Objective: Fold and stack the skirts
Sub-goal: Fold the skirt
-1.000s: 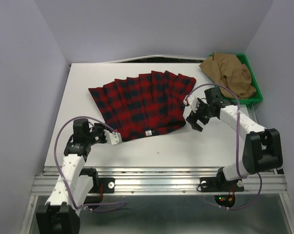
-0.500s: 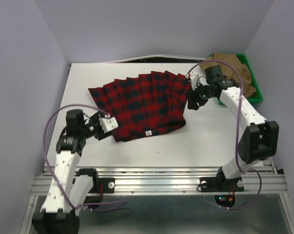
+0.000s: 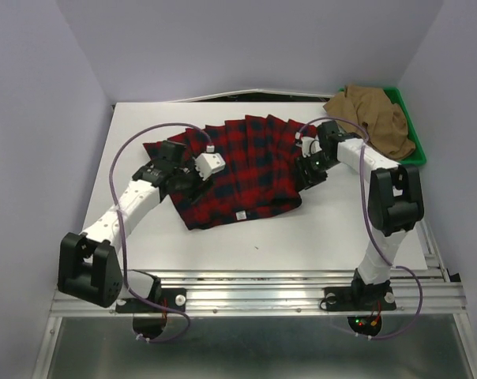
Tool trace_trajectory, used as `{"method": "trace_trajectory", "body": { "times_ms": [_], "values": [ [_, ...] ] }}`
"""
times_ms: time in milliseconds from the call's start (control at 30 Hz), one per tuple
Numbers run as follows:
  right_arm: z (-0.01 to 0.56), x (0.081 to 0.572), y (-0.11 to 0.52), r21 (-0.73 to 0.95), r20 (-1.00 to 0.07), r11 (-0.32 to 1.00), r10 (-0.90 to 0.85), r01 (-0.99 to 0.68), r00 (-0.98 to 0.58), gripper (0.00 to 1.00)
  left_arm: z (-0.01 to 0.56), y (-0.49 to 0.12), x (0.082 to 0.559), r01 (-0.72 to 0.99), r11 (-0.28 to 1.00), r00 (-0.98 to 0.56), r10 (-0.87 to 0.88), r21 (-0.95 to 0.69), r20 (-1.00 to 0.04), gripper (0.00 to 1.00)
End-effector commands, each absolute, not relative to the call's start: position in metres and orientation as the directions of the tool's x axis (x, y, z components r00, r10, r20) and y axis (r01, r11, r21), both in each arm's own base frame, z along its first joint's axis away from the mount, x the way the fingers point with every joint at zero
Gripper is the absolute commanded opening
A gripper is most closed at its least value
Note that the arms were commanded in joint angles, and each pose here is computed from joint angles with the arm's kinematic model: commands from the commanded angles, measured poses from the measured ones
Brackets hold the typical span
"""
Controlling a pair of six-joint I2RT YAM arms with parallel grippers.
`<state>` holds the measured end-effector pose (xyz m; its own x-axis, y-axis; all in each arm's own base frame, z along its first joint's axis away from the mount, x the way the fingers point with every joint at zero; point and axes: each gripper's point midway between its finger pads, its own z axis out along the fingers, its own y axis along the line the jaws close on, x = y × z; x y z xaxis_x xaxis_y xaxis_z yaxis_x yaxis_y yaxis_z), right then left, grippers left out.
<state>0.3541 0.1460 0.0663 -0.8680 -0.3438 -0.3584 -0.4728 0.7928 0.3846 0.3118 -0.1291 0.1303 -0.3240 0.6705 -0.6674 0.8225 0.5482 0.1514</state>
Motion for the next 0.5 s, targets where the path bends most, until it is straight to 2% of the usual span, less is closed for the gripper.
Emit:
{"method": "trace_trajectory", "body": {
  "times_ms": [0,200,467],
  "values": [
    [0.056,0.339,0.151,0.414,-0.314,0.79,-0.342,-0.452,-0.886,0.49,0.151,-0.168,0.313,0.817,0.523,-0.233,0.684,0.242,-0.692,0.68],
    [0.045,0.329,0.159,0.483,-0.236,0.799,-0.274,-0.357,-0.932,0.55,0.102,-0.201,0.287,0.876,0.381,-0.17,0.818,0.296,-0.549,0.68],
    [0.034,0.334,0.162,0.499,-0.191,0.814,-0.23,-0.296,-0.954,0.53,0.072,-0.207,0.277,0.891,0.318,-0.136,0.867,0.323,-0.479,0.68]
  ]
}}
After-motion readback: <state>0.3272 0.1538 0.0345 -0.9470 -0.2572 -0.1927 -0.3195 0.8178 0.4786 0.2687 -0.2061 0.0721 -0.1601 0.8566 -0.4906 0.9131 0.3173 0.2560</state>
